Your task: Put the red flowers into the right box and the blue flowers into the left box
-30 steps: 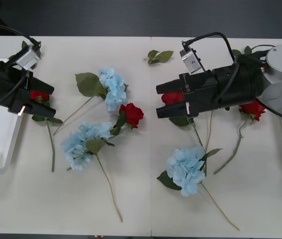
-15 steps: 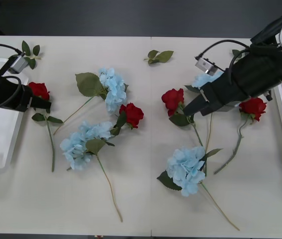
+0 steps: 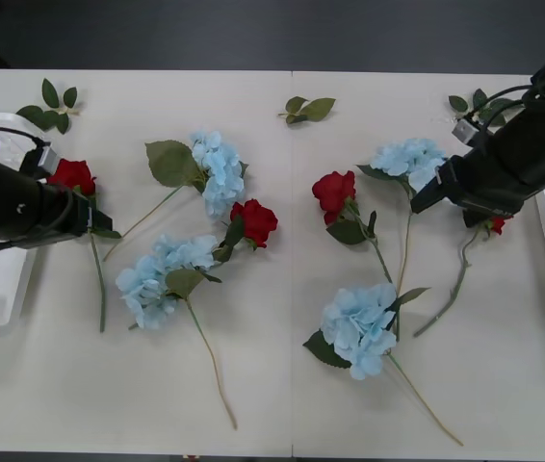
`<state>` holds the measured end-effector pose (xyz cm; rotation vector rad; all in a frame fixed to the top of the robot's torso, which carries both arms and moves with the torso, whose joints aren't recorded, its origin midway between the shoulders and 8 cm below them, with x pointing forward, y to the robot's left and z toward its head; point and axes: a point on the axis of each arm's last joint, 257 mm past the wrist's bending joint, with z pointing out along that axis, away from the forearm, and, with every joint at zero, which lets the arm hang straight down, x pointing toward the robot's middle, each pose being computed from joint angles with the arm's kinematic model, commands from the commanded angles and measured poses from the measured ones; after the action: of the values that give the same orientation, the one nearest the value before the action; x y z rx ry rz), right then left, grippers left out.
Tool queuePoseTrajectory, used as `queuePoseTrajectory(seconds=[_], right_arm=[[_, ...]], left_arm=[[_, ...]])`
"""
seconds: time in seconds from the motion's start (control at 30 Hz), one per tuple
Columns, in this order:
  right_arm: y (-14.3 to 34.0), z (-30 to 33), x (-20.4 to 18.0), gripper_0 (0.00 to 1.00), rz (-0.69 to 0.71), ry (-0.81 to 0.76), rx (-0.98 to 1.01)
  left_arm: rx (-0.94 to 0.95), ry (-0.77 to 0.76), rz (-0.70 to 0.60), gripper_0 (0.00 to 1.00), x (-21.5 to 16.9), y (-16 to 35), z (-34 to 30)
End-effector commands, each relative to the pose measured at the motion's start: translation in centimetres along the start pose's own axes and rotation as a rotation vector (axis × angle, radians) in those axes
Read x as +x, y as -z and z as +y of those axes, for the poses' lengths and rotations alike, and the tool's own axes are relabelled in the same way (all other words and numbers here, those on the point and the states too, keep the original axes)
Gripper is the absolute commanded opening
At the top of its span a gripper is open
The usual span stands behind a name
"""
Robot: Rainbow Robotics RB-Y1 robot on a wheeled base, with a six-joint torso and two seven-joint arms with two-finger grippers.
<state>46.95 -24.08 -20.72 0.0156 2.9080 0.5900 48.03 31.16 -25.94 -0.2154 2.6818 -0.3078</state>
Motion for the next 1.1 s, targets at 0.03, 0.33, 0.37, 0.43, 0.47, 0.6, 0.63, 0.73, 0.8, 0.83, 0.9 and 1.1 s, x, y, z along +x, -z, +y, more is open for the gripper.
queuePoseTrajectory(seconds=[0.03,0.33,0.37,0.43,0.47,0.6,0.63,0.73,0.8,0.83,0.9,1.1], right_arm=[[0.4,-4.0,-0.5,1.00,-0.069,-0.146,0.038],[-0.9,-8.6,-1.1,1.00,-0.175,-0.204,0.071],[-1.0,-8.7,-1.2,1.00,-0.183,-0.208,0.069],[-1.3,-9.3,-1.4,1.00,-0.206,-0.207,0.075],[-1.4,-9.5,-1.4,1.00,-0.209,-0.206,0.082],[-2.2,-10.9,-1.7,1.00,-0.236,-0.183,0.137],[-2.3,-11.1,-1.7,1.00,-0.238,-0.183,0.140],[-3.1,-11.9,-1.9,1.00,-0.251,-0.191,0.147],[-3.4,-12.8,-2.0,1.00,-0.262,-0.200,0.154],[-3.6,-12.9,-2.0,1.00,-0.264,-0.200,0.155],[-3.9,-13.0,-2.1,1.00,-0.270,-0.199,0.155],[-4.9,-13.2,-2.2,1.00,-0.275,-0.203,0.157]], left_arm=[[-0.031,0.044,-0.048,1.00,-1.4,-0.1,-1.0],[-0.161,0.109,-0.092,1.00,-1.6,-1.7,0.1],[-0.171,0.113,-0.094,1.00,-1.7,-1.8,0.3],[-0.203,0.126,-0.097,1.00,-2.0,-2.1,1.0],[-0.206,0.129,-0.094,1.00,-2.1,-2.2,1.1],[-0.235,0.151,-0.084,1.00,-2.8,-2.7,2.3],[-0.237,0.149,-0.082,1.00,-2.8,-2.8,2.3],[-0.257,0.147,-0.076,1.00,-2.9,-3.2,2.8],[-0.278,0.140,-0.074,1.00,-2.9,-3.6,3.2],[-0.282,0.140,-0.072,1.00,-2.9,-3.8,3.3],[-0.287,0.146,-0.067,1.00,-2.9,-4.0,3.5],[-0.299,0.139,-0.052,1.00,-2.5,-4.4,3.9]])
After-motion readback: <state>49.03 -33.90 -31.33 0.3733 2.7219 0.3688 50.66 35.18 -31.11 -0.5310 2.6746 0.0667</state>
